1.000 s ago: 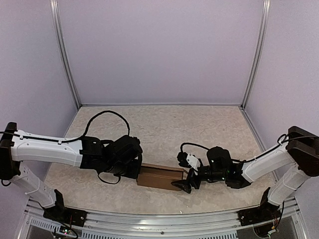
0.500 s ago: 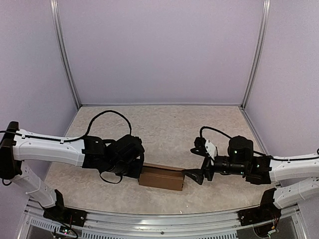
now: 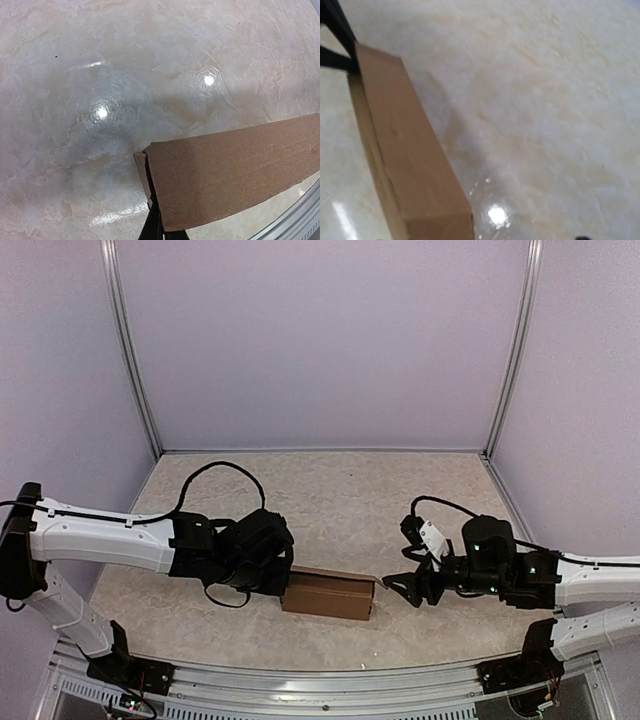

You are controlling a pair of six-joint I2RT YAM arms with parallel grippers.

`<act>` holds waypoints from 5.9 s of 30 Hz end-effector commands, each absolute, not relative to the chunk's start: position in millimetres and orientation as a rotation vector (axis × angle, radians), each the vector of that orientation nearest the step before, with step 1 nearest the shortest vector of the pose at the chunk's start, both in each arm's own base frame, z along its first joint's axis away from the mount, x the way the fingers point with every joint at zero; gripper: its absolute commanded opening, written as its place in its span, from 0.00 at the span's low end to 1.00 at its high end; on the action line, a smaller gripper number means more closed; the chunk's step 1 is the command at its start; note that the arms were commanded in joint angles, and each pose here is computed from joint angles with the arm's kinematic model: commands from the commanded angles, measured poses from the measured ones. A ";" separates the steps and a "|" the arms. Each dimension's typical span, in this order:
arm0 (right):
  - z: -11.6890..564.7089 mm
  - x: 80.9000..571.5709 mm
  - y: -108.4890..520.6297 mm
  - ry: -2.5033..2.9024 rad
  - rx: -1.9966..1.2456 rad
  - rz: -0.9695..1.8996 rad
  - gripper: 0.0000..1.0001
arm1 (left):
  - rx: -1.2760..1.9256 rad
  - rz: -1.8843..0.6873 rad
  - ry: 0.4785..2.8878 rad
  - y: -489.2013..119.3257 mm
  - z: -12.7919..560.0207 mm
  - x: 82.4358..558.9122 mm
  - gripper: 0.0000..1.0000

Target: Fold the paper box

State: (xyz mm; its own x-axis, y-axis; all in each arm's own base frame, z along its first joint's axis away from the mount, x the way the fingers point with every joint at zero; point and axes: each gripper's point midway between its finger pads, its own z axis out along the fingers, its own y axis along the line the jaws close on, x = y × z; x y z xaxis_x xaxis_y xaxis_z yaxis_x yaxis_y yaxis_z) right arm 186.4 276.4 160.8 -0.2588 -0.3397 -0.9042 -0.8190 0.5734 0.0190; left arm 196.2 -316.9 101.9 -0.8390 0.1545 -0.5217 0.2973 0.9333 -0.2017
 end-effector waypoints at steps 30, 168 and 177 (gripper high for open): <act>131.4 185.1 299.9 1.881 -1.071 0.428 0.21 | 0.300 -0.297 2.710 -298.2 67.1 187.0 0.00; 149.6 220.6 281.6 2.286 0.275 1.146 0.00 | 0.416 -0.160 2.608 -320.9 72.5 190.5 0.00; 148.8 221.3 277.0 2.268 0.331 1.162 0.00 | 0.420 -0.161 2.609 -321.7 71.5 190.4 0.00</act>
State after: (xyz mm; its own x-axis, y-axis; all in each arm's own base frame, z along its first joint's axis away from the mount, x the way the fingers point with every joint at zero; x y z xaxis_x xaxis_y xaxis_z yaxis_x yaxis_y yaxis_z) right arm 213.1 286.0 144.3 -0.8452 0.3800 -0.3758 -0.0735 0.6139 0.7860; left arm 205.8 -340.9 102.2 -0.7975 0.1723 -0.5782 0.3031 0.9430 -0.1371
